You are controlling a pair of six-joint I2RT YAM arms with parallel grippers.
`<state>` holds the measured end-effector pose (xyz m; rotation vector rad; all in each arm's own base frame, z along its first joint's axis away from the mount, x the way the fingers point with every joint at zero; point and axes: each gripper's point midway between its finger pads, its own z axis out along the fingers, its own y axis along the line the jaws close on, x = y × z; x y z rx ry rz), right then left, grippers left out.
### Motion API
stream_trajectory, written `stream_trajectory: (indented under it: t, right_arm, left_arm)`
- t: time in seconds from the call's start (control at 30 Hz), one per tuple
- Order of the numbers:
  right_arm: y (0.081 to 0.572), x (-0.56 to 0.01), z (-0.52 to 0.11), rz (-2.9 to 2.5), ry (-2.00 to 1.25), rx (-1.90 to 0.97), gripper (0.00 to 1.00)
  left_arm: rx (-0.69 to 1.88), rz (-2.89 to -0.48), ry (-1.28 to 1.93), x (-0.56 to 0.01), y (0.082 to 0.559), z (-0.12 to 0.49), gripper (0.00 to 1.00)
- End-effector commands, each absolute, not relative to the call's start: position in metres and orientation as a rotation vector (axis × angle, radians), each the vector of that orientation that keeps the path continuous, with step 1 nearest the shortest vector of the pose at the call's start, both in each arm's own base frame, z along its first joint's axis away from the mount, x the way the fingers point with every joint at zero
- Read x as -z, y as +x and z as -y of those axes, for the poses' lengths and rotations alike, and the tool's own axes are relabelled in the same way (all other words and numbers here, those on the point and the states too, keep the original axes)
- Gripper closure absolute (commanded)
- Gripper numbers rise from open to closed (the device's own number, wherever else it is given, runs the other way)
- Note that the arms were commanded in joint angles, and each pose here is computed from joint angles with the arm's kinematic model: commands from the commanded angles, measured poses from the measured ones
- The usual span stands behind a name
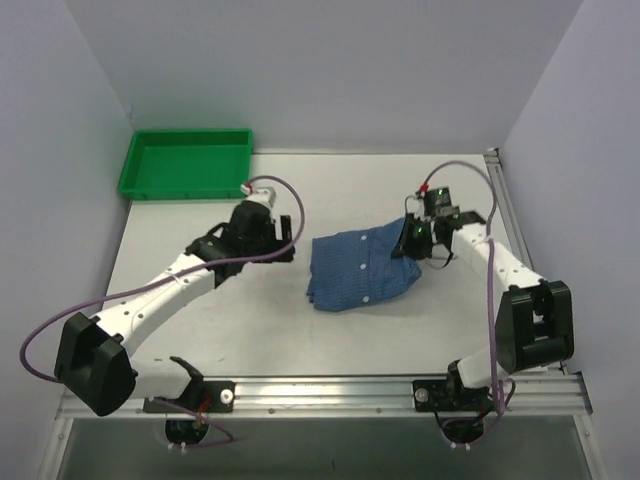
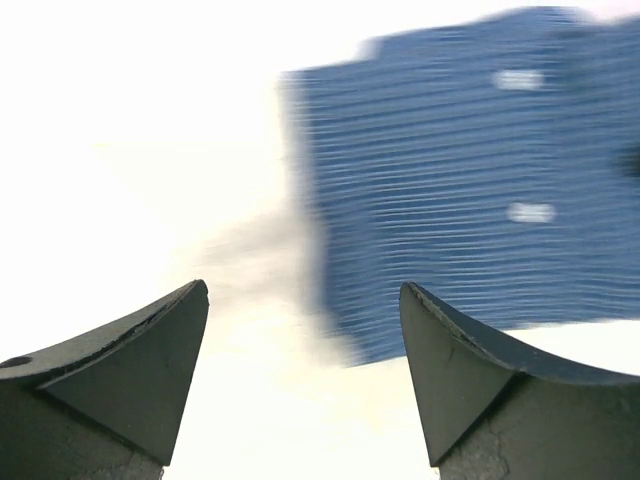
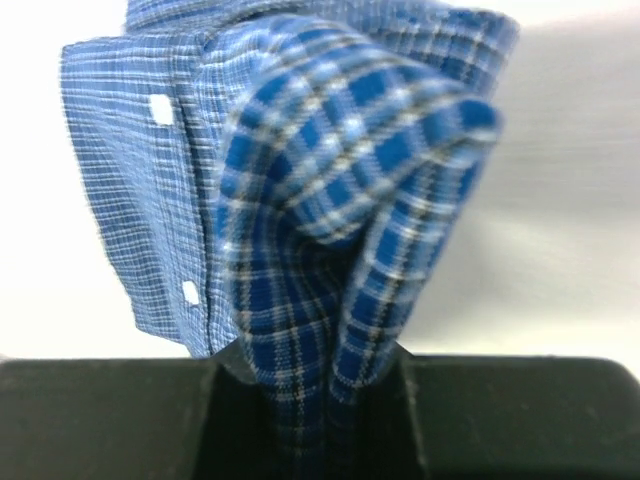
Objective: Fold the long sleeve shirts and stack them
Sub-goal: Fold the shirt
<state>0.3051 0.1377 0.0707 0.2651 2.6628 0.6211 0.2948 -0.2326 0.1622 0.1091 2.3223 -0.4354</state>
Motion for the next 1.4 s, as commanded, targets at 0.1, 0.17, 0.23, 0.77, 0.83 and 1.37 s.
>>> stream_trajectory:
  t: [0.1,0.17,0.23,0.77,0.83,1.37]
  right_arm:
    - [0.281,-0.178,-0.005,-2.771,-0.021,0.303,1.00]
    - [0.272,-0.205,0.030,-2.787,-0.049,0.611,1.00]
    - [0.277,-0.246,0.044,-2.734,-0.059,0.733,1.00]
    - [0.354,-0.098,-0.089,-2.600,-0.922,1.440,1.00]
    - [0.347,-0.078,-0.119,-2.562,-0.997,1.435,1.00]
    - [0.292,-0.051,-0.242,-2.538,-1.157,1.071,0.56]
  left_arm:
    - [0.415,-2.316,0.013,-0.169,0.293,0.154,0.14]
    - [0.388,-2.310,-0.018,-0.167,0.293,0.135,0.14]
    - [0.353,-2.314,-0.041,-0.163,0.293,0.122,0.14]
    - [0.345,-2.318,-0.169,-0.156,0.293,0.097,0.14]
    - [0.339,-2.312,-0.192,-0.156,0.294,0.092,0.14]
    - [0.409,-2.296,-0.258,-0.159,0.298,0.084,0.14]
